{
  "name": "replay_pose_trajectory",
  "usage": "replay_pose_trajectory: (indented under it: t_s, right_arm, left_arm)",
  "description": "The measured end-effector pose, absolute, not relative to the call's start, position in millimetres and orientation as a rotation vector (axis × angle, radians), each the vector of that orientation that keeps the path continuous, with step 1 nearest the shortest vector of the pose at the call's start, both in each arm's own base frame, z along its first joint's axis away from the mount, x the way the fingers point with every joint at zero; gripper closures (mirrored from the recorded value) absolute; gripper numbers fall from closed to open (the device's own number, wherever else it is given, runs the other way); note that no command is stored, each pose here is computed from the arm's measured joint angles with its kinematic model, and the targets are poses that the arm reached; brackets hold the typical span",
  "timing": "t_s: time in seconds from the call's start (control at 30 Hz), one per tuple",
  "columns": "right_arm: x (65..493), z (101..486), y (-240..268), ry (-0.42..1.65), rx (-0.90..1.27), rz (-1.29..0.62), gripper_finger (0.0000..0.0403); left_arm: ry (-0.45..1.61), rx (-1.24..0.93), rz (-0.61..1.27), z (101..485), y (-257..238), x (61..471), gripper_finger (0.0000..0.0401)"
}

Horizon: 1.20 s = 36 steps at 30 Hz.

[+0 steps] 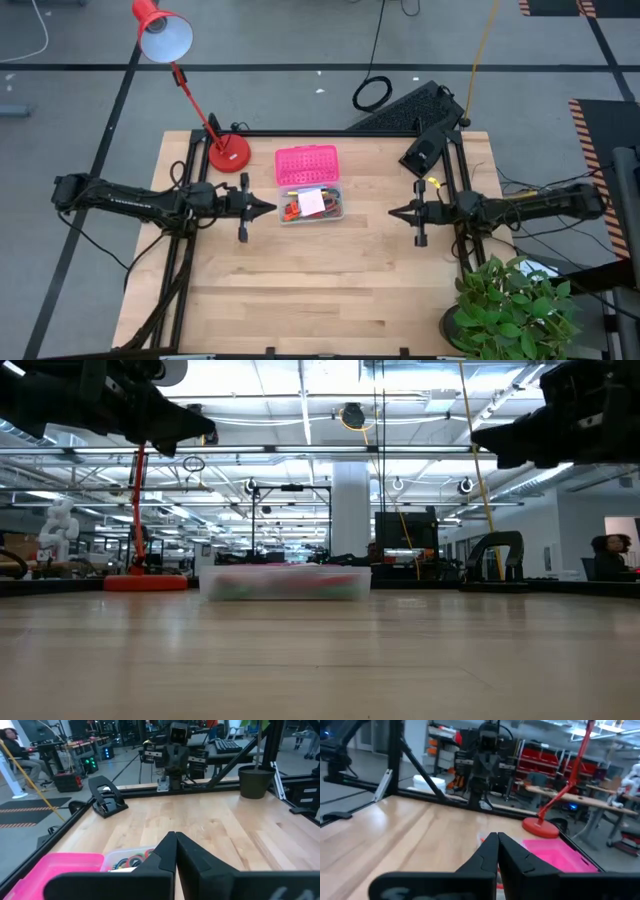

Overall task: Pack school essentials
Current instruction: Return to Home Position

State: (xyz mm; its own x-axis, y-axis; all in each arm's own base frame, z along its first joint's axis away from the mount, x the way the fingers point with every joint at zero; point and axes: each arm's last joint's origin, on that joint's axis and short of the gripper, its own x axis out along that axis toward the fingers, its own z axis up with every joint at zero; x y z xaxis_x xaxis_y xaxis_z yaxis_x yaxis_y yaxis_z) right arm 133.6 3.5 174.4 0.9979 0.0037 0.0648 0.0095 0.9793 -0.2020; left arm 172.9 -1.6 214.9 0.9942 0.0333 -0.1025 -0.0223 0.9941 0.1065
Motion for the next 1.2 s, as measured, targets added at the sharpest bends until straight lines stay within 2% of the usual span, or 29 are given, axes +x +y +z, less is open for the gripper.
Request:
replay_pose_trajectory:
  t_s: [0.57,0.87,1.2]
  right_arm:
    - [129,171,-6,-0.023,-0.171,0.023,0.0403]
    - [129,171,-7,-0.024,-0.154,0.021,0.0403]
    - [129,171,-7,-0.020,-0.153,0.025,0.0403]
  left_arm:
    - [0.127,0.101,0.022,219,3,152,0.0398]
    - [0.034,0.105,0.022,188,6,145,0.0398]
    - [-0.027,0.076,0.118,169,11,137,0.0397]
